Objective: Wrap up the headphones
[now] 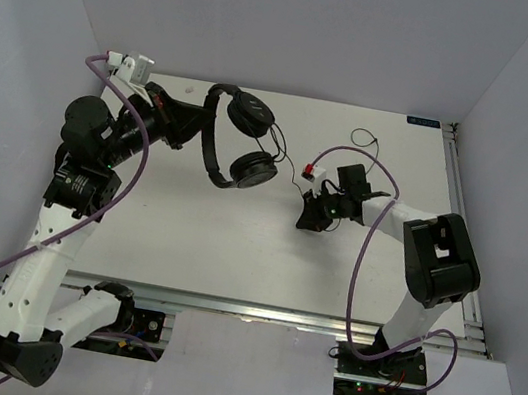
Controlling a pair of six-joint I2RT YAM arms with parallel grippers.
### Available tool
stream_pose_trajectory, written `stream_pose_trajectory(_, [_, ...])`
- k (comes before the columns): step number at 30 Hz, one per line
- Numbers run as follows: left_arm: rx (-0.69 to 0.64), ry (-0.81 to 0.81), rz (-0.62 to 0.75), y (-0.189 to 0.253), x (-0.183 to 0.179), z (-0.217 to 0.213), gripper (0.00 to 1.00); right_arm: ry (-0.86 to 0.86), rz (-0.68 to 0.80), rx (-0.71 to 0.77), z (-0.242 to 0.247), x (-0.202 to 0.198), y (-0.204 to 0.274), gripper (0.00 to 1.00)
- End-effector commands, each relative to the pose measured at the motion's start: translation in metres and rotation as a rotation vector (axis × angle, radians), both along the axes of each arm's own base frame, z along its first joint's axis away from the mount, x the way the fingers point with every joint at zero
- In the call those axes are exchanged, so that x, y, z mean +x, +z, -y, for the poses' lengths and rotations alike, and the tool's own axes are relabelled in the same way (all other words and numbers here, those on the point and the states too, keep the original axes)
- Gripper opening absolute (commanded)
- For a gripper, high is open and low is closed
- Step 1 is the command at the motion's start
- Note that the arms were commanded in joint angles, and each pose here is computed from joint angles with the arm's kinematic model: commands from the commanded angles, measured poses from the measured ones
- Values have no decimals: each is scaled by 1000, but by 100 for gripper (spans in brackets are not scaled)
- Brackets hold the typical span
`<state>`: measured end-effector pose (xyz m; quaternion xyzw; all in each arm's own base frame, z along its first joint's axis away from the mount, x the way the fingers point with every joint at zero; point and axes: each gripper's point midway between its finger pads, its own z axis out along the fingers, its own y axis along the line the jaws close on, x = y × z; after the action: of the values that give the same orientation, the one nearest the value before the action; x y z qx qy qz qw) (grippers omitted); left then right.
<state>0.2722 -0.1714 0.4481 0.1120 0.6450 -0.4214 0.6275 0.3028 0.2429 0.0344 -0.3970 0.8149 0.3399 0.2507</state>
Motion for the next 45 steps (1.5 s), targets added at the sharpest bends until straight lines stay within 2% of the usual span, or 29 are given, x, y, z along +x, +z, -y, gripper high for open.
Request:
stream_pose_trajectory(1, [-53,94,5,19,13,-15,0,31,65,19,3,-1,19,8])
stream_pose_trajectory(5, [-73,185,-33,10,37,-31,0,84,136,32,2,-7,37,8])
stream_pose_trajectory(14, [-88,451,-57,-11,101,-73,0,275,530,-114,-18,-30,98,8])
stream_pose_trajectory(20, [-23,627,-50,-21,128,-107,0,276,779,-216,-21,-24,145,8])
stream_pose_trajectory(24, [64,709,-73,-45,146,-123,0,252,1001,-267,-16,-15,198,8])
stream_pose_trajectory(28, [132,744,-132,-83,164,-130,0,216,1150,-307,-18,-4,257,8])
stream_pose_trajectory(31, [133,758,-147,-105,179,-131,0,246,1231,-299,-35,-9,290,8])
stream_pose_trajectory(36, [139,754,-190,-130,197,-129,0,323,1319,-310,-67,-22,315,8])
stream_pose_trajectory(45, [252,612,-315,-204,220,-97,0,251,1453,-264,-97,-9,381,8])
